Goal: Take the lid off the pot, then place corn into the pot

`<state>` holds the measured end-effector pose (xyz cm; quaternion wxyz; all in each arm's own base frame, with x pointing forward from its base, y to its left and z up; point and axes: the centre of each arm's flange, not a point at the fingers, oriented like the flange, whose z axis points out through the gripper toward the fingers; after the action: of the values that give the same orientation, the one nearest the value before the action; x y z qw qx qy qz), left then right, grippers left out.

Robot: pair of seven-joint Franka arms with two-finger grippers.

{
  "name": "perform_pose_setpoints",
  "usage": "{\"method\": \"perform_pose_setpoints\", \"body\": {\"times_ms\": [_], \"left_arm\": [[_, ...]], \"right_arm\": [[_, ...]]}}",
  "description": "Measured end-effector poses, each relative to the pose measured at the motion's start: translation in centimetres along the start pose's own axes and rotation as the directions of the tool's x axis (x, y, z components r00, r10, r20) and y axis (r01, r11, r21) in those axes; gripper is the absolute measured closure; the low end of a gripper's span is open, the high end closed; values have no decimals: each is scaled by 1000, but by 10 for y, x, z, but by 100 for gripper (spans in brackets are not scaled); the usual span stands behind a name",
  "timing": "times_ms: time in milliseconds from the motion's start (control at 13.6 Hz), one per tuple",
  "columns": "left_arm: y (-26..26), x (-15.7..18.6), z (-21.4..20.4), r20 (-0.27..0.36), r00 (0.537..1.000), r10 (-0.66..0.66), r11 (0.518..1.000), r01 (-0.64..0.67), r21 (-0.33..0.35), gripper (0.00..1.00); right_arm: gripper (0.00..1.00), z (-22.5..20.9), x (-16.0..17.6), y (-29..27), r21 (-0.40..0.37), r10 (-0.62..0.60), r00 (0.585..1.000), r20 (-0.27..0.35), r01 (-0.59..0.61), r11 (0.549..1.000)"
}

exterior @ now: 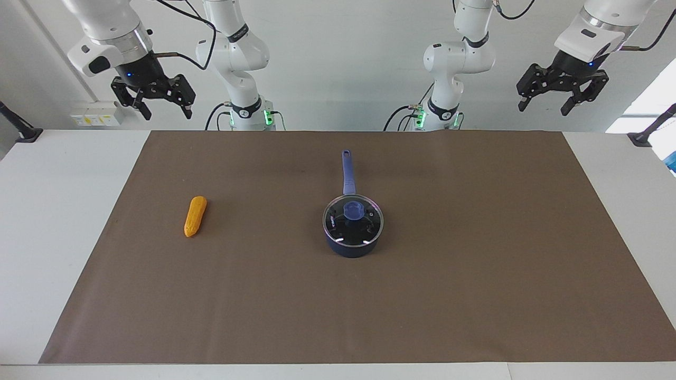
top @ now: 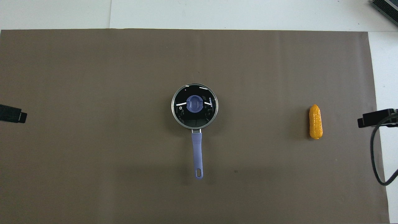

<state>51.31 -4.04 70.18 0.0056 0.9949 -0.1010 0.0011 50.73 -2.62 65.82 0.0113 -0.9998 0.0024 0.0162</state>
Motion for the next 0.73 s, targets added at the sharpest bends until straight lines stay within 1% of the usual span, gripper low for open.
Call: {"method": "perform_pose_setpoints", "body": {"times_ms": [367,587,734], "left_arm": [[15,15,2,-69,997,33,999,-32,8,0],[48,32,16,-87,992,95,995,-95,9,0],[67,44,27,-99,987,128,992,-128,9,0]], "right_arm": [[0,-1,0,2,-14,2,1000,-1,-2,1000],[0,-1,0,3,-16,3,1000,-2,-3,1000],[0,-1,0,5,-35,5,1000,-2,-6,999]]}}
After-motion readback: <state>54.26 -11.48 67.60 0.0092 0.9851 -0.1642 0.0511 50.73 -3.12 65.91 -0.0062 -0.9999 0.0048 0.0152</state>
